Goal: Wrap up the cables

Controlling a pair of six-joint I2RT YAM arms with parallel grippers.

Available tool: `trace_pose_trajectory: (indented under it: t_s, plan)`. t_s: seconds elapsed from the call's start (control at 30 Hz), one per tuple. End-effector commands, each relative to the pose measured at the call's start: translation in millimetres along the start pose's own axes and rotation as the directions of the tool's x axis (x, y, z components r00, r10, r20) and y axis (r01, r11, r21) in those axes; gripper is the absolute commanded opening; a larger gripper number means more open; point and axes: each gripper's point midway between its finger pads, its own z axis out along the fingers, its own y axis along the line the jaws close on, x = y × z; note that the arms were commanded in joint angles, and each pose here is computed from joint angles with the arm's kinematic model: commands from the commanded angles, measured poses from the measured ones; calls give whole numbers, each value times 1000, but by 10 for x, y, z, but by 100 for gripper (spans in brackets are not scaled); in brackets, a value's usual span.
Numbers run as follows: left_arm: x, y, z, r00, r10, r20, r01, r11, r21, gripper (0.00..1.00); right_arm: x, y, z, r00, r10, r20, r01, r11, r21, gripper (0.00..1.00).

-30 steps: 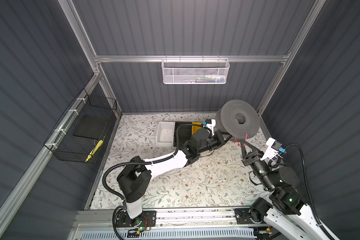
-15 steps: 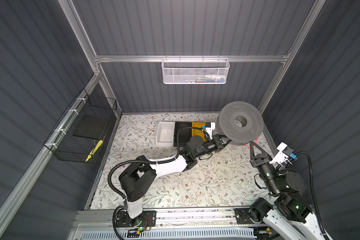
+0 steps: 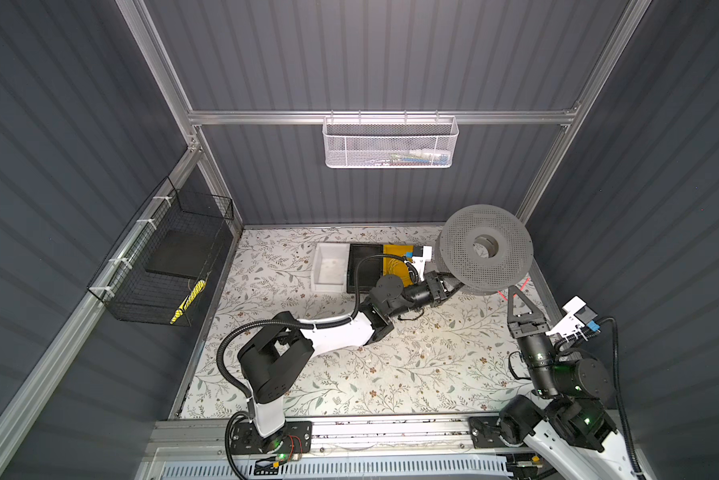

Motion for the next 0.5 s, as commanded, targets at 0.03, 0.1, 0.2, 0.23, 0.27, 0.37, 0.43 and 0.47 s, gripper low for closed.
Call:
trace_pose_trajectory:
  t_s: [0.03, 0.1, 0.2, 0.23, 0.27, 0.37, 0.43, 0.47]
  plan:
    - [-1134, -1071, -433, 909, -33, 416, -115, 938, 327, 0, -523, -54, -118, 958, 116, 263, -127, 991, 28, 0]
    - [-1132, -1126, -470, 907, -34, 420, -127, 929, 348, 0, -563, -136, -169, 943, 144, 301, -162, 986, 36, 0]
    - [-1125, -1174, -494, 905, -22, 424, -142, 925, 352, 0, -600, -188, -236, 932, 166, 323, -188, 982, 36, 0]
    - [-1125, -1184, -496, 905, -17, 425, -146, 926, 348, 0, -606, -189, -245, 931, 167, 324, -188, 982, 36, 0]
    - [-1123, -1194, -493, 905, -9, 425, -152, 926, 344, 0, -600, -207, -251, 929, 176, 324, -199, 979, 39, 0]
    - [-1114, -1238, -473, 910, -8, 414, -157, 919, 363, 0, -600, -234, -257, 919, 212, 333, -236, 971, 33, 0]
    - [-1096, -1287, -456, 917, -6, 400, -161, 910, 382, 0, -575, -264, -242, 911, 240, 336, -264, 964, 26, 0]
    - [-1070, -1322, -434, 924, 3, 383, -166, 904, 393, 0, -564, -274, -233, 909, 246, 337, -269, 963, 24, 0]
